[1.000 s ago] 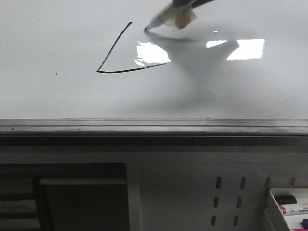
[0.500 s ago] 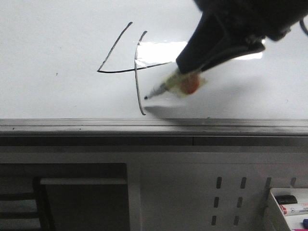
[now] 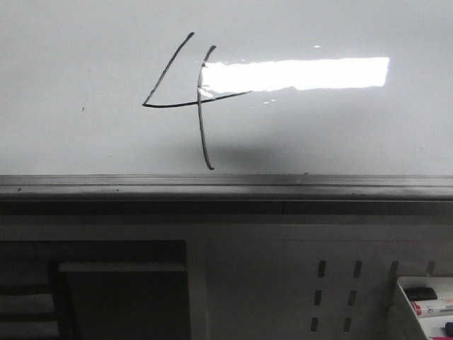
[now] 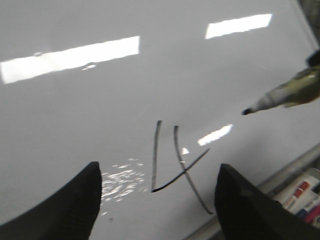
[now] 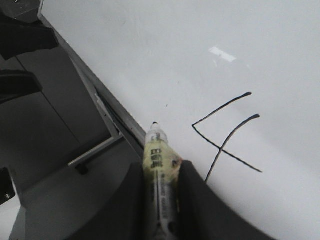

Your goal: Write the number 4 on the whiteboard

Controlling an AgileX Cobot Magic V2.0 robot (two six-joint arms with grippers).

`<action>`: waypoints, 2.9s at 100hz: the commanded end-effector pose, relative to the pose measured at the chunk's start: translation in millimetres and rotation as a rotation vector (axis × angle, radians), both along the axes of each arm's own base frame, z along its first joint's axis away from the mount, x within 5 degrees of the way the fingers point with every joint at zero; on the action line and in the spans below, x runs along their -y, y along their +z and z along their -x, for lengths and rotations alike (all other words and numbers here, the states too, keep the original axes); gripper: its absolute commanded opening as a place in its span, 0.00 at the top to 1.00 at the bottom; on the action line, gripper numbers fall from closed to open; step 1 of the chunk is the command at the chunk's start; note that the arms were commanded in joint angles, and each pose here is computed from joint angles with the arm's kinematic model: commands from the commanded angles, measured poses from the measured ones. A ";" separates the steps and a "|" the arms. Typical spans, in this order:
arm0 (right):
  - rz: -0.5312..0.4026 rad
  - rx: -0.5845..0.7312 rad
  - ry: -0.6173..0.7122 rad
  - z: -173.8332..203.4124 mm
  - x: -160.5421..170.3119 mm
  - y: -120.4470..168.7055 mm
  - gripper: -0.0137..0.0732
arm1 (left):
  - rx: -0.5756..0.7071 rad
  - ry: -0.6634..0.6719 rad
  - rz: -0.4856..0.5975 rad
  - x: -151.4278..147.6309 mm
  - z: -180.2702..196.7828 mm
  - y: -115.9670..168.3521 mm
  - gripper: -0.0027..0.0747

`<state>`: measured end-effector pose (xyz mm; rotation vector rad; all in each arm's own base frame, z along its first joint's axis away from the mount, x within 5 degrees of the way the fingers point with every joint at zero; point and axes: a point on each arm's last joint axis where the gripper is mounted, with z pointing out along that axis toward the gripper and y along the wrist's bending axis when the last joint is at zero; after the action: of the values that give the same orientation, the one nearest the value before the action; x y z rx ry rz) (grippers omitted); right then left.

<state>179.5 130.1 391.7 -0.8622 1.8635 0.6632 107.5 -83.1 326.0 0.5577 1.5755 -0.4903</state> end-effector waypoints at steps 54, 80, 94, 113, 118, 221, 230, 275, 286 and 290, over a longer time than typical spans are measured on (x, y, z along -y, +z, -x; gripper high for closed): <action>0.027 -0.102 0.108 4.6 -7.6 -2.4 0.89 | 0.110 -0.265 -0.109 95.3 -24.3 12.9 0.48; 0.028 -0.103 0.110 4.8 -7.6 -2.5 0.89 | 0.106 -0.279 -0.141 103.9 -28.1 8.2 0.48; 0.028 -0.103 0.110 4.8 -7.6 -2.5 0.89 | 0.126 -0.321 -0.167 110.3 -22.4 6.1 0.48; 0.032 -0.111 0.118 5.7 -7.7 -3.1 0.89 | 0.123 -0.331 -0.188 114.0 -23.5 1.9 0.50; 0.034 -0.114 0.122 6.1 -7.8 -3.3 0.89 | 0.123 -0.331 -0.188 114.0 -23.5 1.9 0.53; 0.078 -0.135 0.187 6.2 -10.7 -10.0 0.89 | 0.120 -0.331 -0.189 114.1 -23.5 2.1 0.63; 0.086 -0.144 0.195 4.3 -11.9 -12.6 0.89 | 0.109 -0.337 -0.201 114.3 -22.8 0.5 0.65; 0.100 -0.109 0.212 1.6 -13.2 -13.6 0.89 | 0.093 -0.345 -0.226 114.1 -22.3 -2.1 0.65; 0.088 -0.092 0.230 2.3 -14.4 -12.2 0.89 | 0.093 -0.345 -0.226 114.1 -22.3 -2.1 0.65; 0.074 -0.081 0.238 2.4 -15.3 -10.8 0.89 | 0.093 -0.345 -0.226 114.1 -22.3 -2.1 0.65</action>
<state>179.9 141.8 361.8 -1.1688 1.9910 0.7375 129.7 -195.4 302.8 1.0928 1.5513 -0.5053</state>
